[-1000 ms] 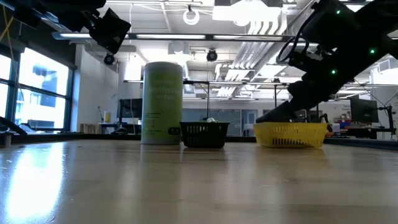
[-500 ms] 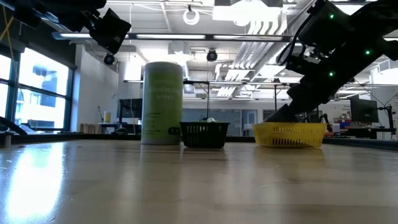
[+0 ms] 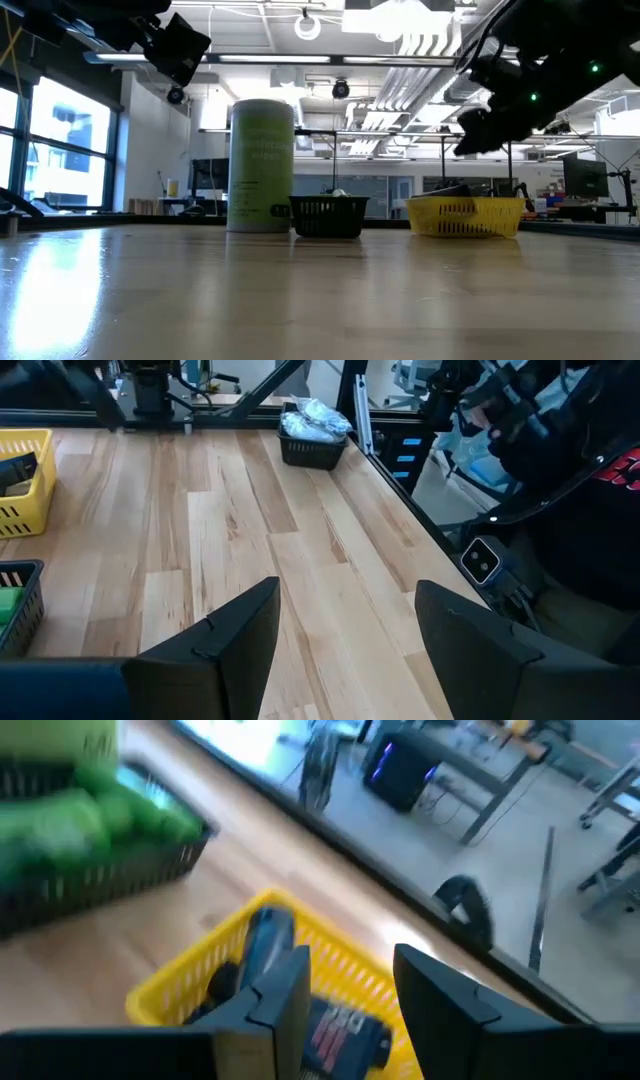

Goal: Pick & Place Travel size toiletries
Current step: Return to Home Position

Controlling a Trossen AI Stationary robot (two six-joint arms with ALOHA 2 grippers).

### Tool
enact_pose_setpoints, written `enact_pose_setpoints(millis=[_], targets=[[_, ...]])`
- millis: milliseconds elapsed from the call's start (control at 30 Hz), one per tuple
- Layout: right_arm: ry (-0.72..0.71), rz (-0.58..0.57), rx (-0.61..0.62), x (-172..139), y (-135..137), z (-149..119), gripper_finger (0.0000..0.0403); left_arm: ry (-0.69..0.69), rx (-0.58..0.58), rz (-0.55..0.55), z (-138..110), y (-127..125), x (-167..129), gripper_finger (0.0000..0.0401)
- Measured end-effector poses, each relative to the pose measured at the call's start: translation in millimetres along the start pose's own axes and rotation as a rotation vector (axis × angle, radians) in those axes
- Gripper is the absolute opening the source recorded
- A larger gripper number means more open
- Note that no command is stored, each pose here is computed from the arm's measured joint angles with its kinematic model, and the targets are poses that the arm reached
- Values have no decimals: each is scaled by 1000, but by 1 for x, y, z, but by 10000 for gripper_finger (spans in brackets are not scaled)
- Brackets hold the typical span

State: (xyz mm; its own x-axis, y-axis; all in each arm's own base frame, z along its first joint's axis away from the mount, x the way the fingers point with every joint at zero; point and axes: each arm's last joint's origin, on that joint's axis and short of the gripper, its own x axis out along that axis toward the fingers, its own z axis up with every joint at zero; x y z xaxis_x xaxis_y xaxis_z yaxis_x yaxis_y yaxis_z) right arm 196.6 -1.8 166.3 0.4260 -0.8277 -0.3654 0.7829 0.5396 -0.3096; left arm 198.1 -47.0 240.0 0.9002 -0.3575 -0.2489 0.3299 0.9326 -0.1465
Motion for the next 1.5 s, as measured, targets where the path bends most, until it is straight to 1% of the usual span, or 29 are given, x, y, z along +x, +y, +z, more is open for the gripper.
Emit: enact_pose_setpoints(millis=[67, 133, 433, 567, 700, 833, 1133, 1500], targets=[[-29, 9, 33, -6, -3, 5, 133, 0, 0, -1, 0, 0, 0, 230], [-50, 60, 56, -12, -5, 11, 125, 3, 0, -2, 0, 0, 0, 230], [-131, 442, 121, -33, -1, 33, 72, 10, -2, -2, -1, 0, 0, 230], [-150, 580, 123, -36, 3, 38, 41, 10, -2, -2, -1, 0, 0, 230], [-144, 677, 108, -37, 6, 38, 9, 11, -2, -1, -1, 0, 0, 230], [-150, 721, 116, -38, 7, 40, 5, 11, -2, -1, -1, 0, 0, 230], [-175, 736, 64, -39, 7, 40, 4, 9, 4, -1, -1, 0, 0, 230], [-287, 763, 185, -43, 6, 55, 3, 10, -2, 0, -1, 0, 0, 230]])
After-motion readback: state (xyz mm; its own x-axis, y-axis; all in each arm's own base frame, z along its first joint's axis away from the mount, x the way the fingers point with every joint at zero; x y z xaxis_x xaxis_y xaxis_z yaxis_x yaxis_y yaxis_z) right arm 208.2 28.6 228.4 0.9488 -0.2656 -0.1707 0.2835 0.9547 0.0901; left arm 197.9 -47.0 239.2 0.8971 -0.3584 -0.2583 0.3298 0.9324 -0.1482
